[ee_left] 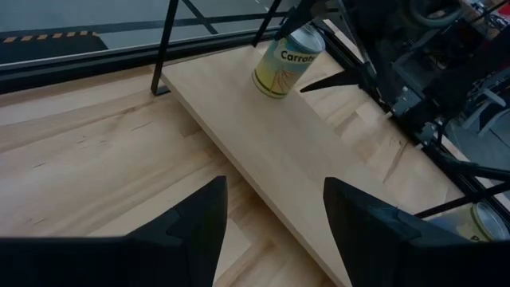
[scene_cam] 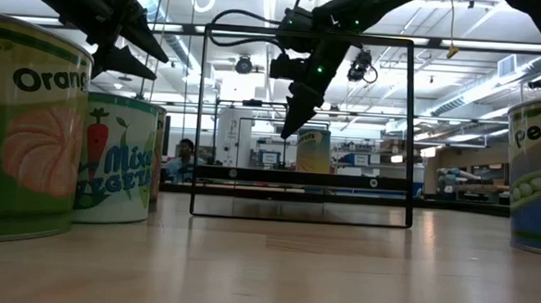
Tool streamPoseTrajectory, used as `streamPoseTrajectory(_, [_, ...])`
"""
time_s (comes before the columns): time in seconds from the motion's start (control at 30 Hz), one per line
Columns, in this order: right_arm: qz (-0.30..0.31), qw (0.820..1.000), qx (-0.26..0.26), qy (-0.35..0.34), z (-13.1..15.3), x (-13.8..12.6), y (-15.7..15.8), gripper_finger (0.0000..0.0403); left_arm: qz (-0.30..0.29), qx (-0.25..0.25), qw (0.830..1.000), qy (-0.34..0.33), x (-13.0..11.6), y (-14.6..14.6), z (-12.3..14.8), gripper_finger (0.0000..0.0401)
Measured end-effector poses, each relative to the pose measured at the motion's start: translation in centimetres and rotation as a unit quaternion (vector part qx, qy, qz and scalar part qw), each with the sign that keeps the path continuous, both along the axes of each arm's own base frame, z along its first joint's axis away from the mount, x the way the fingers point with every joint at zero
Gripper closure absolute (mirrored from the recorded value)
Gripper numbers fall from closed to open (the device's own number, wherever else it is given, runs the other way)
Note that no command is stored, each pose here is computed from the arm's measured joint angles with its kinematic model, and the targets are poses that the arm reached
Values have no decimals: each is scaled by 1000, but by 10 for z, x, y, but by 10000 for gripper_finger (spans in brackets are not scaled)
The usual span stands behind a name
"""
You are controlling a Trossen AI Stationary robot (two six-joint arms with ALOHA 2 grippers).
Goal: Pick and place cans onto a shelf
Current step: Put the canned carrots on the shelf
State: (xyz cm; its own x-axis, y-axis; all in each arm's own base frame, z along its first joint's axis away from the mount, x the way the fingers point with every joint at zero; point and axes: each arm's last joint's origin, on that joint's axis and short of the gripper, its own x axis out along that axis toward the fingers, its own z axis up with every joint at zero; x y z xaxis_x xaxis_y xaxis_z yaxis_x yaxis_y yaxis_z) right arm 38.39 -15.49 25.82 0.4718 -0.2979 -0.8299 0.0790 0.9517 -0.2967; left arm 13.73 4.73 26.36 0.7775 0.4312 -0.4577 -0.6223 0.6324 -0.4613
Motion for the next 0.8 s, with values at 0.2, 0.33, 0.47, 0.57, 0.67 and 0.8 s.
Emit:
streamPoseTrajectory(0.2, [6, 1000, -17, -26, 35, 3, 1, 47, 0, 0, 1000, 0, 0, 0, 0, 186])
streamPoseTrajectory(0.33, [-38, 999, -6, -37, 56, -6, -14, 47, 0, 0, 1000, 0, 0, 0, 0, 186])
streamPoseTrajectory(0.47, [-52, 998, 34, -6, 67, -25, -27, 47, 0, 0, 1000, 1, 0, 0, 0, 186])
streamPoseTrajectory(0.57, [-57, 995, 70, 36, 63, -38, -32, 47, 0, 0, 1000, 1, 0, 0, 0, 186])
streamPoseTrajectory(0.67, [-60, 991, 94, 71, 60, -49, -35, 47, 0, 0, 1000, 1, 0, 0, 0, 186])
streamPoseTrajectory(0.8, [-53, 988, 103, 105, 57, -58, -37, 47, 0, 0, 1000, 2, 0, 0, 0, 186])
